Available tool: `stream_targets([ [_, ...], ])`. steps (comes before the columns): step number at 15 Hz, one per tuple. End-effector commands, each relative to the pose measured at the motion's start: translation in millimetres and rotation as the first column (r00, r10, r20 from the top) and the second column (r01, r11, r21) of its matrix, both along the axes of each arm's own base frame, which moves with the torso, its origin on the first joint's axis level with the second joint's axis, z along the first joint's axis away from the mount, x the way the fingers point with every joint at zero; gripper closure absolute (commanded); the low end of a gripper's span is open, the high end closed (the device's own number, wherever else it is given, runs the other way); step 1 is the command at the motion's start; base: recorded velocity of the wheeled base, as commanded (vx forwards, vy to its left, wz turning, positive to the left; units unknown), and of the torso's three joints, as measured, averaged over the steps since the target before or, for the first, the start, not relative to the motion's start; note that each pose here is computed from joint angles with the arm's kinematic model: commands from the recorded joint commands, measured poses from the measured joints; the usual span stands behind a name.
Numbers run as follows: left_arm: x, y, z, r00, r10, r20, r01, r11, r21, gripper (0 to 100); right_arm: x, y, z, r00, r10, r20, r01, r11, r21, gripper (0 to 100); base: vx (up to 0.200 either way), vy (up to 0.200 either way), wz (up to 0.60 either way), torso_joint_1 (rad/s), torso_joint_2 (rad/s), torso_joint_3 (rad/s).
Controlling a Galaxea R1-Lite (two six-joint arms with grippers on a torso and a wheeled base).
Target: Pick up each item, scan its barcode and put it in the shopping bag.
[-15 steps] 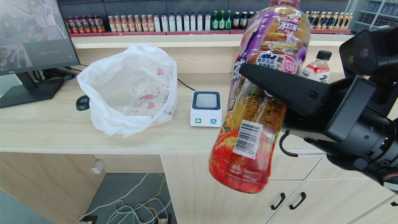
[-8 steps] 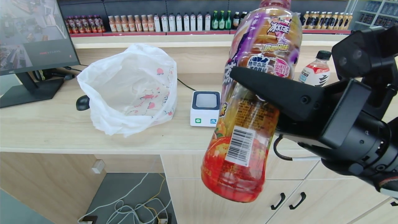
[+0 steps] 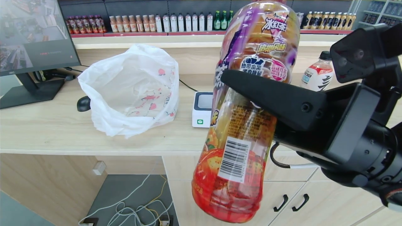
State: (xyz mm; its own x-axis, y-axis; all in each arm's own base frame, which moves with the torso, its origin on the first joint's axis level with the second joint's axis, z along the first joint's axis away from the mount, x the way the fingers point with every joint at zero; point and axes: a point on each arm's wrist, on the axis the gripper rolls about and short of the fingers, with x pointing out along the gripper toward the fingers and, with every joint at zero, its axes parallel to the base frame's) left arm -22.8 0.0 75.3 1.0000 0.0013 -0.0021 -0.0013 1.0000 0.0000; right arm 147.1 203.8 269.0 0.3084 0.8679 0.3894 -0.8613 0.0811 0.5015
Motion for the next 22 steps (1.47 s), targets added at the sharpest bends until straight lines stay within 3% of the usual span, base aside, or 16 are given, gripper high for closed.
stream_targets([
  [1, 0.0, 0.0, 0.0, 1.0, 0.0, 0.001, 0.0, 1.0, 0.0, 0, -2.7, 2.2, -1.2, 1.0, 0.014, -0.004, -0.014, 1.0, -0.002, 100, 0.0, 0.0, 0.0, 0.0, 0.0, 0.0],
  [8, 0.0, 0.0, 0.0, 1.0, 0.0, 0.001, 0.0, 1.0, 0.0, 0, -3.6, 0.3, 0.2, 0.996, -0.024, 0.085, 0.027, 0.999, -0.027, 100, 0.0, 0.0, 0.0, 0.0, 0.0, 0.0],
  [13, 0.0, 0.0, 0.0, 1.0, 0.0, 0.001, 0.0, 1.0, 0.0, 0, 12.8, -18.3, -9.6, 0.943, -0.224, 0.247, 0.255, 0.961, -0.103, 100, 0.0, 0.0, 0.0, 0.0, 0.0, 0.0],
  [16, 0.0, 0.0, 0.0, 1.0, -0.001, 0.001, 0.001, 1.0, 0.0, 0, 10.6, -29.7, -17.7, 0.871, -0.368, 0.326, 0.429, 0.893, -0.138, 100, 0.0, 0.0, 0.0, 0.0, 0.0, 0.0],
  [18, 0.0, 0.0, 0.0, 1.0, 0.0, 0.001, 0.0, 1.0, 0.0, 0, 5.8, -44.2, -22.8, 0.776, -0.519, 0.358, 0.598, 0.786, -0.157, 100, 0.0, 0.0, 0.0, 0.0, 0.0, 0.0],
  [22, 0.0, 0.0, 0.0, 1.0, 0.0, 0.001, 0.0, 1.0, 0.0, 0, 2.0, -56.3, -33.6, 0.634, -0.628, 0.451, 0.76, 0.615, -0.212, 100, 0.0, 0.0, 0.0, 0.0, 0.0, 0.0],
])
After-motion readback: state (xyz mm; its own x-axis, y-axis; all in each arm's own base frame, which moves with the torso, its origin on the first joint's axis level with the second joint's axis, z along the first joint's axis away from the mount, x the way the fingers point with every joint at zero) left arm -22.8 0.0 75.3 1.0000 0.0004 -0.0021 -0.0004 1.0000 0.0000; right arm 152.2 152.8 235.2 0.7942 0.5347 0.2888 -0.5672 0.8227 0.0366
